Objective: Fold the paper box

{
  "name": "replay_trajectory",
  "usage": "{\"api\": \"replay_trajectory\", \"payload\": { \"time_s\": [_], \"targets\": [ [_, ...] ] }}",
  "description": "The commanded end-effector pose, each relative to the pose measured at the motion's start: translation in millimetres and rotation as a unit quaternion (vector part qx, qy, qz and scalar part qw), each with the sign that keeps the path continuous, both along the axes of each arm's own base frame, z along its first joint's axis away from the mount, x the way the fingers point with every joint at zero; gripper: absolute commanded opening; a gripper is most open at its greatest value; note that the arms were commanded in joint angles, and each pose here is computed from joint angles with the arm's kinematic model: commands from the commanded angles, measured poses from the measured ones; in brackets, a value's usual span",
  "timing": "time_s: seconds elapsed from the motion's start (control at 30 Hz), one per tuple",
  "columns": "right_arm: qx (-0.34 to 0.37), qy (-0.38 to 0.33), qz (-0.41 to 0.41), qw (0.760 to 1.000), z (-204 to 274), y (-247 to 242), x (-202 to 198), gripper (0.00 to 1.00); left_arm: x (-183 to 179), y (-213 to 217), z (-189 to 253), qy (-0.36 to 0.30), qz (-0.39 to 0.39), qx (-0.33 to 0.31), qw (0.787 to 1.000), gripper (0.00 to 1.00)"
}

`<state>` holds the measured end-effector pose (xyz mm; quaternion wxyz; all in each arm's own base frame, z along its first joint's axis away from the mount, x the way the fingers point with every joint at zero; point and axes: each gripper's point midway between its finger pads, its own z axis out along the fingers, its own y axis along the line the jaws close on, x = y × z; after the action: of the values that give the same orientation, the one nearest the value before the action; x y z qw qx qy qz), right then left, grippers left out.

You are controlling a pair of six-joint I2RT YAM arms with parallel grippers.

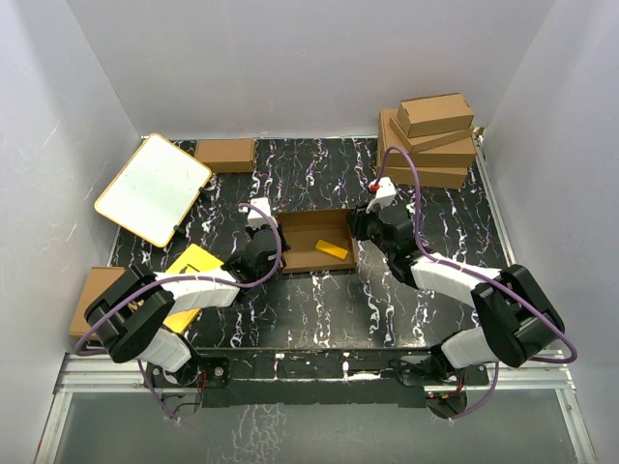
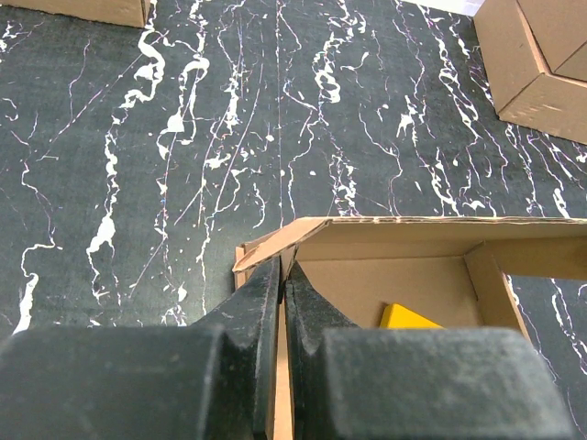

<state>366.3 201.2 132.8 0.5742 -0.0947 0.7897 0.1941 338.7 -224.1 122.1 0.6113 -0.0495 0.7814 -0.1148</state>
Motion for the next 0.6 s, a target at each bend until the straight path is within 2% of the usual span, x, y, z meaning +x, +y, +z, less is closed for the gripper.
{"api": "replay_trajectory", "payload": {
  "time_s": [0.0, 0.57],
  "targets": [
    [0.044, 0.013, 0.054, 0.997, 14.7, 32.2, -12.0, 0.25, -13.5, -19.4, 1.7, 0.016, -0.047, -0.020, 0.999, 0.00],
    [0.058, 0.035, 0.065, 0.996, 12.3, 39.5, -15.6, 0.27, -16.5, -23.8, 1.9, 0.026, -0.060, -0.021, 0.998, 0.00]
  ]
}}
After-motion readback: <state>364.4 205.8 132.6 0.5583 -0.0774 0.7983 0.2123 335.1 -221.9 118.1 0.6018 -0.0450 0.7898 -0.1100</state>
